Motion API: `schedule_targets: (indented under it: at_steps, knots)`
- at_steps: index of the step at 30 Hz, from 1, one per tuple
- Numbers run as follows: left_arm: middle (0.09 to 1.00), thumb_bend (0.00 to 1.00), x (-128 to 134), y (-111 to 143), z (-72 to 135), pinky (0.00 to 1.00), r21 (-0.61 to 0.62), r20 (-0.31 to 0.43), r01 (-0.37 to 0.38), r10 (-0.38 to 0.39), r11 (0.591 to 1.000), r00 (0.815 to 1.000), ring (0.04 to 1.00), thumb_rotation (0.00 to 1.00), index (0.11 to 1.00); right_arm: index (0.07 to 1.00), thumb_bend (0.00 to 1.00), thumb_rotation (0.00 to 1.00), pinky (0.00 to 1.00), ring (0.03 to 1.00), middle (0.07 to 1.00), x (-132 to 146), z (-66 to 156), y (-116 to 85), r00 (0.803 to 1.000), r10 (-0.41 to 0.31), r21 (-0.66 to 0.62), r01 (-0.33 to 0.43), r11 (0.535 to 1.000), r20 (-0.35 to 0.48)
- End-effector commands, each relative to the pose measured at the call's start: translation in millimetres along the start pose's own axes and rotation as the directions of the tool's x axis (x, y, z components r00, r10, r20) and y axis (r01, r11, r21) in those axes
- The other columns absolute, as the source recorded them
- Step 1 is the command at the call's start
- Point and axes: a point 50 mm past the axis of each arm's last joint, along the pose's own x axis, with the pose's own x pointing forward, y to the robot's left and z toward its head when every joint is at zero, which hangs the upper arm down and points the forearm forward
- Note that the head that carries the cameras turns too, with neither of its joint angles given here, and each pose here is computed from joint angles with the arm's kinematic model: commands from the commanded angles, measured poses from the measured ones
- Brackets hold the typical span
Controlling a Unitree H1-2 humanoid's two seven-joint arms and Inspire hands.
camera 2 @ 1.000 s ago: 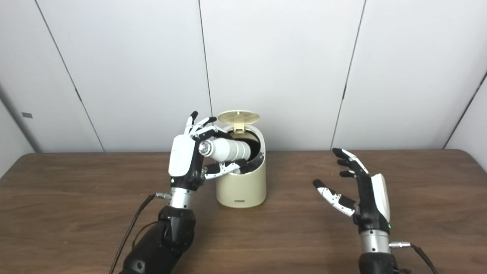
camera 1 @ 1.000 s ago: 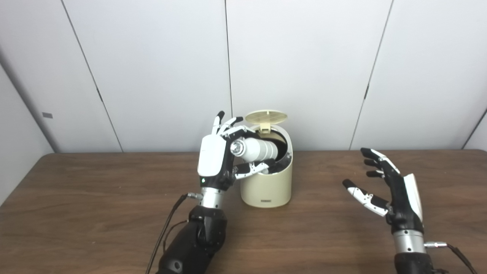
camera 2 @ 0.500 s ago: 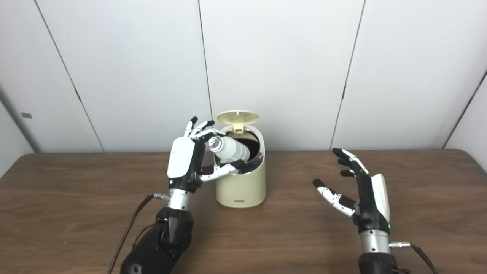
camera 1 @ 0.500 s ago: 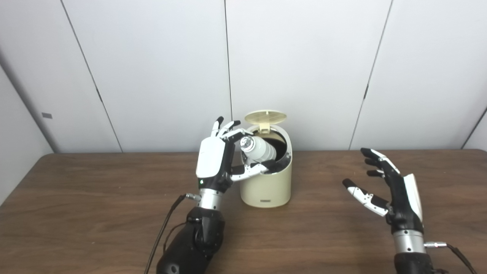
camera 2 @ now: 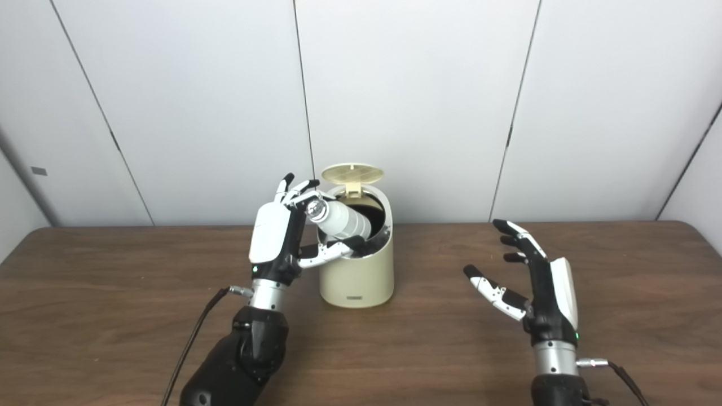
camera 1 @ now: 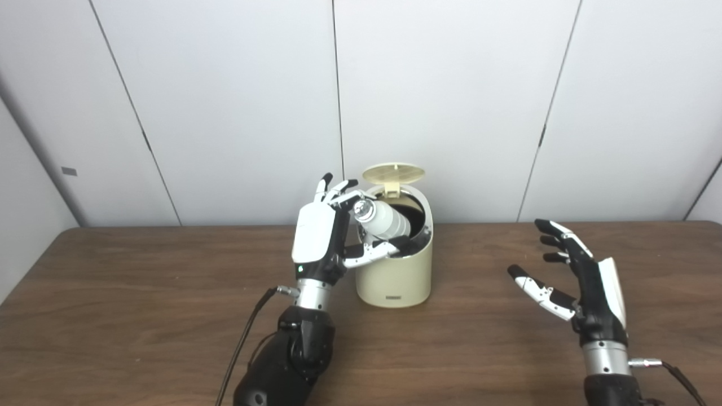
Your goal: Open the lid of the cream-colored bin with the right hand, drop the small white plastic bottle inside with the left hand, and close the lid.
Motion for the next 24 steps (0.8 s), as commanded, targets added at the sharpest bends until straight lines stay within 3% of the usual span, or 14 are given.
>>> schedule_targets:
  at_steps: [1,7,11,17,24]
  knots:
    - [0.547,1.00,15.0,9.1,8.0,1.00,0.008,0.035,-0.031,0.031,0.999,0.999,0.843,0.96,0.563,0.789,0.38,0.26,0.66,0.775,0.810,10.8,11.7,-3.4,0.998,-0.033,0.014,0.032,0.999,0.056]
    - [0.613,1.00,15.2,10.3,11.9,1.00,0.016,0.043,-0.037,0.037,0.999,0.998,0.856,1.00,0.579,0.788,0.38,0.26,0.67,0.784,0.813,10.8,12.6,-3.3,0.998,-0.032,0.012,0.032,0.999,0.052]
    - [0.664,1.00,13.6,12.0,14.4,1.00,-0.012,0.060,-0.075,0.075,0.997,0.995,0.861,0.93,0.637,0.788,0.38,0.25,0.68,0.787,0.811,11.2,10.3,-2.9,0.998,-0.033,0.009,0.032,0.999,0.058]
    - [0.662,1.00,9.1,15.7,16.5,1.00,-0.052,0.108,-0.157,0.161,0.986,0.981,0.858,0.85,0.659,0.789,0.38,0.28,0.68,0.789,0.813,11.3,9.5,-2.9,0.998,-0.031,0.008,0.030,1.000,0.054]
    - [0.728,1.00,4.4,18.4,19.3,1.00,-0.089,0.126,-0.212,0.222,0.973,0.967,0.897,0.83,0.724,0.790,0.38,0.28,0.68,0.789,0.813,12.6,8.7,-3.0,0.998,-0.029,0.005,0.029,1.000,0.058]
